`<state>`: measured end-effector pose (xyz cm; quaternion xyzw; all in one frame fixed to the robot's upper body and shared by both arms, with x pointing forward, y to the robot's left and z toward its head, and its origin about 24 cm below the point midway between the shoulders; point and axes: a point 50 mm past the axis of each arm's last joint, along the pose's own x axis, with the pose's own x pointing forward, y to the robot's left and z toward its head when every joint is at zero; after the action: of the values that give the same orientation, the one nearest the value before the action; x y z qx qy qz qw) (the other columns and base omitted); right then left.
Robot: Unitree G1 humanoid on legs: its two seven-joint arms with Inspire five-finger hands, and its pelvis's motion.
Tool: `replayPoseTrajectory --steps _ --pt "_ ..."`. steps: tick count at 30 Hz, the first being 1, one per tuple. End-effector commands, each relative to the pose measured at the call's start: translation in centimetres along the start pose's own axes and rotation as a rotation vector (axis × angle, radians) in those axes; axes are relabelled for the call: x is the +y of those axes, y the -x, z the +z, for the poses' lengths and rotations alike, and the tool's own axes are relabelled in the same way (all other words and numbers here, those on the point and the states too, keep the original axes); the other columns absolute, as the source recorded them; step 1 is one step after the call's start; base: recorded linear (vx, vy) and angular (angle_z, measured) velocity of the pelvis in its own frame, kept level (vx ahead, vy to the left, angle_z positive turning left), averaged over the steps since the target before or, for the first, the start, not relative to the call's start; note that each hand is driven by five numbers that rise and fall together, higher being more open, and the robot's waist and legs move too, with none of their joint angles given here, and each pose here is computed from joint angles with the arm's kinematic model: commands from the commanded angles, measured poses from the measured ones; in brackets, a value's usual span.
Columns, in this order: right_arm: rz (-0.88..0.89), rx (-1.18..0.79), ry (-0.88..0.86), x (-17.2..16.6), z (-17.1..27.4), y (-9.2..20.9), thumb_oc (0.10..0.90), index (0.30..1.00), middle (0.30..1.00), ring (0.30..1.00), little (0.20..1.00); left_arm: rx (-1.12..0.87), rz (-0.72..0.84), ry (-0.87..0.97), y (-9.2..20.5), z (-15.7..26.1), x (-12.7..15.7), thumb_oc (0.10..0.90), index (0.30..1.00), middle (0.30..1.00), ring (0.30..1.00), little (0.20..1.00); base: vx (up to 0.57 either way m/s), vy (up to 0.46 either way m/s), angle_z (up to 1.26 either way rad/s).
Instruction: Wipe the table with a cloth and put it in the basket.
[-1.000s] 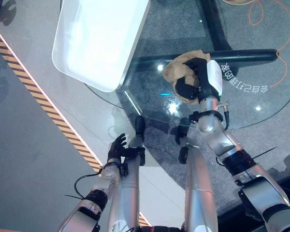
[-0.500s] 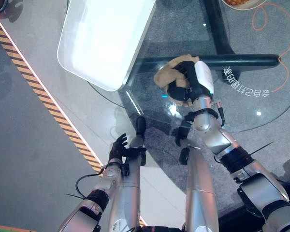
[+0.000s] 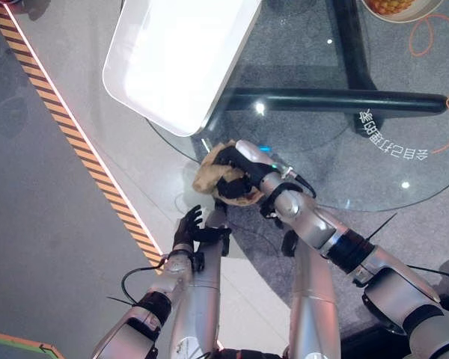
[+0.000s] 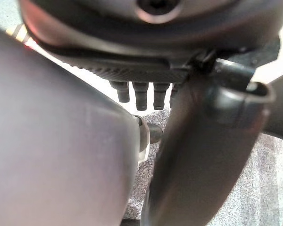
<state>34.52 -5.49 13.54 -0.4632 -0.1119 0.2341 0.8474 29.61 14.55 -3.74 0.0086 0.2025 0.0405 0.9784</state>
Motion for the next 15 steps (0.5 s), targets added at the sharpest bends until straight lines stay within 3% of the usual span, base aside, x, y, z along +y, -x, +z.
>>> replayPoseTrajectory --steps 1,15 --pt "0.025 -0.180 -0.106 2.5 3.8 0.2 0.100 0.300 0.300 0.300 0.200 0.150 0.000 -0.013 1.8 -4.3 -0.4 0.800 0.900 0.900 0.900 0.900 0.00 -0.002 0.04" --pt "-0.555 -0.002 -0.074 -6.9 -0.8 1.2 0.100 0.300 0.300 0.300 0.200 0.170 0.029 -0.003 2.4 -5.4 0.2 0.800 0.900 0.900 0.900 0.900 0.00 0.000 0.00"
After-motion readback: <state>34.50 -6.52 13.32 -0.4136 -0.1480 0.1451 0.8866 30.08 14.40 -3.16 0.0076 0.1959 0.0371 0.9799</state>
